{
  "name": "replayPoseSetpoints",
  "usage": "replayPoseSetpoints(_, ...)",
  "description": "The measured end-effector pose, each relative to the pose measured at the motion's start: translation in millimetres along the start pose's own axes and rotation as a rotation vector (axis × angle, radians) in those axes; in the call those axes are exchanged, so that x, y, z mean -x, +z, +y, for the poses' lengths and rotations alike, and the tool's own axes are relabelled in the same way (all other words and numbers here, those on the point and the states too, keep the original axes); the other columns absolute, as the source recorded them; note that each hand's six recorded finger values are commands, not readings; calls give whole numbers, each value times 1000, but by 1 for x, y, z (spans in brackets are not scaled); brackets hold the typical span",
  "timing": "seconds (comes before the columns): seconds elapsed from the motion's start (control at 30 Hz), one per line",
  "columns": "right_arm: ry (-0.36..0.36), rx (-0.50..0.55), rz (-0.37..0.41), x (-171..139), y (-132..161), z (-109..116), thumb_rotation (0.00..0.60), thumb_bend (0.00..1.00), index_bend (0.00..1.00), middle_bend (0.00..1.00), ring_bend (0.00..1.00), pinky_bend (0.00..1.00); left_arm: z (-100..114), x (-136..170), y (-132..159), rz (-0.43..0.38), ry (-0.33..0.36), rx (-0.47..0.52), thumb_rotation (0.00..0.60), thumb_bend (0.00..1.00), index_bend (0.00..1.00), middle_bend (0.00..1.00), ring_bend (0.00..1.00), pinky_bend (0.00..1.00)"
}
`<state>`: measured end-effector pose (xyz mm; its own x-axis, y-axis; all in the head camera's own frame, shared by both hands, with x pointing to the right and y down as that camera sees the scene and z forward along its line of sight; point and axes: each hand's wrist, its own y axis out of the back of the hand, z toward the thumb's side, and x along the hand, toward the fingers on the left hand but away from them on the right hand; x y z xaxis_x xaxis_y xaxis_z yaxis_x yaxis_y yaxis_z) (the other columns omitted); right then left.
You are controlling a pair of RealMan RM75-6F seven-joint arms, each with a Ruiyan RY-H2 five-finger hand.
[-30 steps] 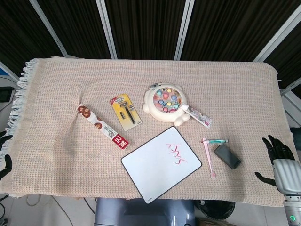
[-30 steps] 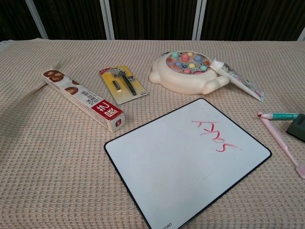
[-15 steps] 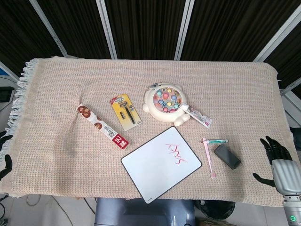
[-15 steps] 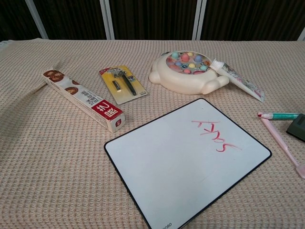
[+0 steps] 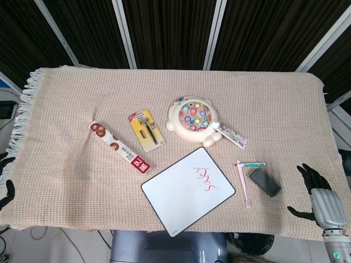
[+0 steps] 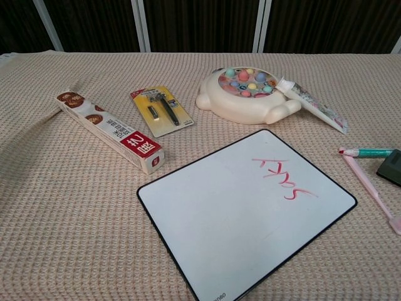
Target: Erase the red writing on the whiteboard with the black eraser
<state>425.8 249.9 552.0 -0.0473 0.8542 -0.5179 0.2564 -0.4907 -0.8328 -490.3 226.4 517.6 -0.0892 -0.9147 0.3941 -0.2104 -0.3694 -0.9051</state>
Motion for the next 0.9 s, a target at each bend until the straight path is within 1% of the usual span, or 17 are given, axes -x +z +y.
replayPoseSetpoints(0.07, 3, 27, -26, 1, -2, 1, 600, 73, 0, 109, 111, 138, -1, 0, -1, 3, -4, 1, 600, 634, 185, 83, 24, 30)
replayPoseSetpoints(0.2, 14, 71, -80, 9, -6, 1, 600, 71, 0, 114, 113, 138, -1, -1, -1, 3, -11, 1, 600, 634, 186, 83, 24, 30)
replayPoseSetpoints(0.33, 51, 97, -128, 22, -7, -3, 600, 72, 0, 123, 113, 138, -1, -1, -1, 5, -9, 3, 600, 634, 186, 83, 23, 30)
replayPoseSetpoints(0.43, 89, 93, -151, 31, -6, -9, 600, 72, 4, 141, 121, 137, -1, -1, -1, 8, -9, 4, 600, 634, 186, 83, 24, 30)
replayPoseSetpoints(0.53, 126, 80, -165, 39, -2, -17, 600, 71, 33, 164, 143, 137, -1, -1, -1, 8, -10, 4, 600, 634, 186, 83, 23, 30)
replayPoseSetpoints(0.63, 148, 84, -178, 46, 3, -26, 600, 72, 72, 187, 172, 137, -1, -1, -2, 9, -10, 5, 600, 634, 186, 83, 23, 30)
replayPoseSetpoints(0.77, 157, 92, -193, 55, 10, -38, 600, 80, 130, 229, 226, 138, -1, -1, -2, 12, -10, 6, 600, 634, 185, 83, 24, 30)
replayPoseSetpoints(0.9, 156, 78, -198, 61, 16, -46, 600, 97, 177, 263, 267, 143, -1, -1, -3, 15, -14, 6, 600, 634, 185, 83, 24, 32)
